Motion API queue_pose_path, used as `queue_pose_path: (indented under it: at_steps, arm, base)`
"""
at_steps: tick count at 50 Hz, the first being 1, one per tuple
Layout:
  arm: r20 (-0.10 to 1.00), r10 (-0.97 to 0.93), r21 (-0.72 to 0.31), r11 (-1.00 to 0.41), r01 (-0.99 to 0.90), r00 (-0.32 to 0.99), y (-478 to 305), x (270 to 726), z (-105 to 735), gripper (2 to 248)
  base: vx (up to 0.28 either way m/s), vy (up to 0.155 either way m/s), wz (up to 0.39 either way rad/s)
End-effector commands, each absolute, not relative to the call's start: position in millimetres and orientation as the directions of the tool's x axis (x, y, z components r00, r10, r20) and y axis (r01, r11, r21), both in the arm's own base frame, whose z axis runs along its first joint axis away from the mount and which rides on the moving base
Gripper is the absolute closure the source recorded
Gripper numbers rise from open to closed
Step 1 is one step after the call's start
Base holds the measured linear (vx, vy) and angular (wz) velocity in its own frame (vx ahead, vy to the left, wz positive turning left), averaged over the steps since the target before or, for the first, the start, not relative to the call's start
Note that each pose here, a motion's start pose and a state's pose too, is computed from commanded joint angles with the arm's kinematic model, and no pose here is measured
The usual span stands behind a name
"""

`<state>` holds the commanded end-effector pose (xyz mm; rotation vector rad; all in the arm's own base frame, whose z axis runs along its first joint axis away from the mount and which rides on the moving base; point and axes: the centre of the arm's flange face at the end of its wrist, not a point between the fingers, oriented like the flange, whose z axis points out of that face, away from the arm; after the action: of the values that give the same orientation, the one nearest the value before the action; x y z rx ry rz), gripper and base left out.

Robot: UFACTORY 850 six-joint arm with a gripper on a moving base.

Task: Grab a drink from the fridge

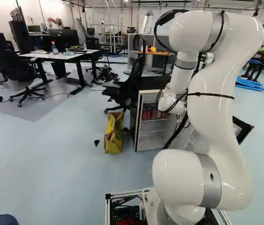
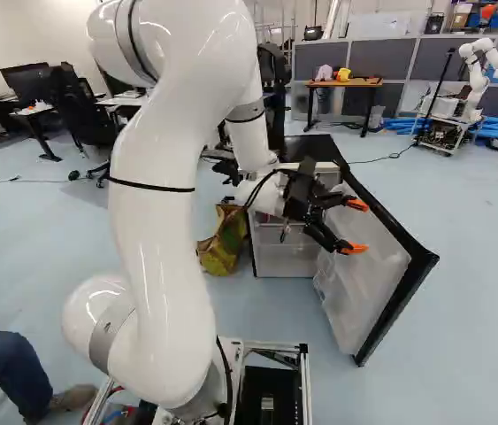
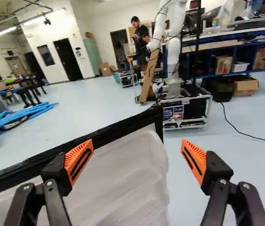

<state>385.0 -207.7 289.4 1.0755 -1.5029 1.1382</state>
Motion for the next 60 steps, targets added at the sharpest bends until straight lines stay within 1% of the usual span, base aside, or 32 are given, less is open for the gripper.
queue_pose_path:
  at_steps: [15, 32, 43, 60]
  arm:
    - [0.987, -0.125, -0.108, -0.011, -0.994, -0.106, -182, 367, 292, 3]
    - [0.990, -0.131, -0.071, -0.212, -0.975, -0.043, -164, 354, 296, 3]
    - [0.992, -0.129, -0.059, -0.324, -0.944, -0.018, -158, 355, 297, 3]
    - [0.993, -0.119, -0.048, -0.487, -0.872, 0.012, -152, 369, 296, 3]
  base:
    - [0.000, 0.000, 0.000]
    - [0.000, 0.000, 0.000]
    - [0.000, 0.000, 0.000]
    - [0.000, 0.000, 0.000]
